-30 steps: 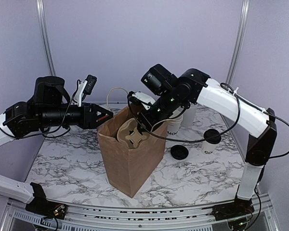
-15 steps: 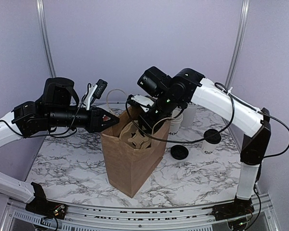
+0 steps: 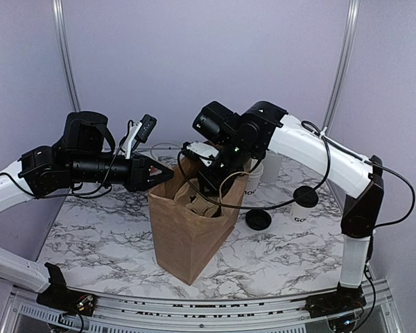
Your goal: Pack the takeout coffee
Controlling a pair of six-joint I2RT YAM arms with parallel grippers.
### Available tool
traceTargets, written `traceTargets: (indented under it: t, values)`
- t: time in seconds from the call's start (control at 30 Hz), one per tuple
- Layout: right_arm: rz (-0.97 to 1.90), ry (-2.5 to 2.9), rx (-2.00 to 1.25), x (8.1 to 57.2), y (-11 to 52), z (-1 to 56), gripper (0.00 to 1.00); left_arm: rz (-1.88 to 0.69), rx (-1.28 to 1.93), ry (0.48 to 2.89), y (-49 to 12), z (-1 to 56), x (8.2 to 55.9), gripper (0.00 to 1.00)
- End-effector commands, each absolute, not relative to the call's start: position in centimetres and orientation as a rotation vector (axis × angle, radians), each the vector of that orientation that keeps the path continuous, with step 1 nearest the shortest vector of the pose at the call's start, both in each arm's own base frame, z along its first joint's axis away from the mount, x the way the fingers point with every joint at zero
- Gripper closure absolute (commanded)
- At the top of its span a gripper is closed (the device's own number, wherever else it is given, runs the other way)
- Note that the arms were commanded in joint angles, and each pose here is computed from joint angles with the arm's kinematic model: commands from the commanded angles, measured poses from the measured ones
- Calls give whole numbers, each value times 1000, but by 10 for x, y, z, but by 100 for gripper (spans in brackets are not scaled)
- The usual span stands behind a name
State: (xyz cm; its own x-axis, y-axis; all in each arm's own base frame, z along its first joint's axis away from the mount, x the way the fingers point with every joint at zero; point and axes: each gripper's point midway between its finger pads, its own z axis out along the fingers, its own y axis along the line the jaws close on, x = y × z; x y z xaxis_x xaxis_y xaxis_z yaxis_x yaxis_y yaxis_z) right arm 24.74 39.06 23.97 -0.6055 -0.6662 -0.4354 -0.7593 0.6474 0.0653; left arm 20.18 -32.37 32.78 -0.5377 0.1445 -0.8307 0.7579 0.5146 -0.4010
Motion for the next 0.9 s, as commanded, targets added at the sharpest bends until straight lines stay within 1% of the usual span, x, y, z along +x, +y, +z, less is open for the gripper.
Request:
traceTargets:
  t: [0.0,0.13,0.33,0.53,0.77,0.87]
  values:
    - [330,2509,-1149,244,394,236,70,-1043,749,1946,-328,339,200,77]
    - [331,2508,-1149,244,395,236,68,-1041,746,1943,-326,339,200,77]
    - [331,2507,-1146,243,395,238,60,-1035,736,1942,-324,340,200,76]
    - [327,2495,-1132,244,394,244,57,-1035,732,1945,-324,339,201,76]
    - [327,2475,-1113,246,393,252,47,-1034,732,1947,-325,339,201,76]
    - [330,2463,-1103,247,393,257,45,-1031,729,1947,-325,339,202,76]
